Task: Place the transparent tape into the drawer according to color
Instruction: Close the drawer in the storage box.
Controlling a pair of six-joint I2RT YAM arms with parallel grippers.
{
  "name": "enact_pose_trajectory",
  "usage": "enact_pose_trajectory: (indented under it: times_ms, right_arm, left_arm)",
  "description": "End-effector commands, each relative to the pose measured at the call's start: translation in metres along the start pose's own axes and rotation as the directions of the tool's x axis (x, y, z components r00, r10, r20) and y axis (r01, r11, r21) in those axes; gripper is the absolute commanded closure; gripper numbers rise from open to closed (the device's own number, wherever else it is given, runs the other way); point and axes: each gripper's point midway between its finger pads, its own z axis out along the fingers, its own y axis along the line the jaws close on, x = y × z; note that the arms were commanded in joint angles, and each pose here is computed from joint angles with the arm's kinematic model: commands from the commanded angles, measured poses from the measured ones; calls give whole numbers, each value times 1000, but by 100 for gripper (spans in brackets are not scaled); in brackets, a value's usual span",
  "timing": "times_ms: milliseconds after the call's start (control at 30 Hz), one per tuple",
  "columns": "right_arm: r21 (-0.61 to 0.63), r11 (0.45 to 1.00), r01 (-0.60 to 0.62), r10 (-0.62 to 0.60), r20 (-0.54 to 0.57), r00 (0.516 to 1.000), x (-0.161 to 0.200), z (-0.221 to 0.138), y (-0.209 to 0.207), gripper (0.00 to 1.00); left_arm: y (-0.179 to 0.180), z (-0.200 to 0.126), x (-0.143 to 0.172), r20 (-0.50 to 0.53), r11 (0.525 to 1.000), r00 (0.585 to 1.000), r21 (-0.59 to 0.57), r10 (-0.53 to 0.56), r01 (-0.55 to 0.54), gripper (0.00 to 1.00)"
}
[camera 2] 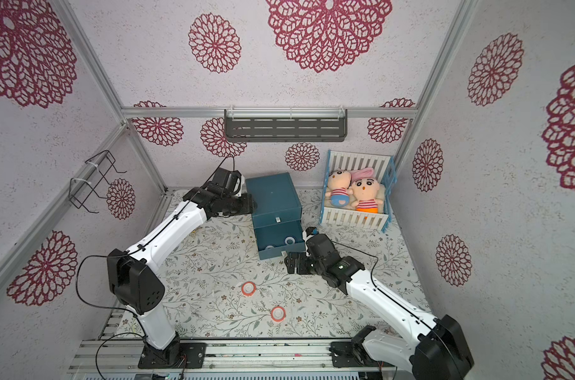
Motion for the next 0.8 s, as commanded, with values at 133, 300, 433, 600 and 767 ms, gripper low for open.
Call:
enact_pose_trajectory:
  times_ms: [133, 300, 433, 600, 767]
  right_arm:
    - [-7, 1000, 8, -7, 95, 995, -15, -2, 12, 1]
    - [-4, 1000, 15, -14, 123, 992, -16, 1, 15, 2]
    - [-15, 1000, 18, -16, 149, 989, -17, 3, 20, 5]
    - [-21, 999, 25, -21, 173, 985, -17, 8, 24, 9]
    - [-15, 999, 41, -37, 202, 979, -20, 13, 29, 17]
  left_arm:
    - [6, 13, 4, -21, 1000, 1000, -16, 3, -3, 51]
    - [8, 16, 6, -31, 1000, 1000, -19, 1, -1, 54]
    - [8, 16, 7, -32, 1000, 999, -19, 0, 0, 57]
    - [8, 16, 7, -34, 1000, 999, -19, 1, -2, 59]
    - [7, 16, 7, -35, 1000, 999, -15, 1, -1, 60]
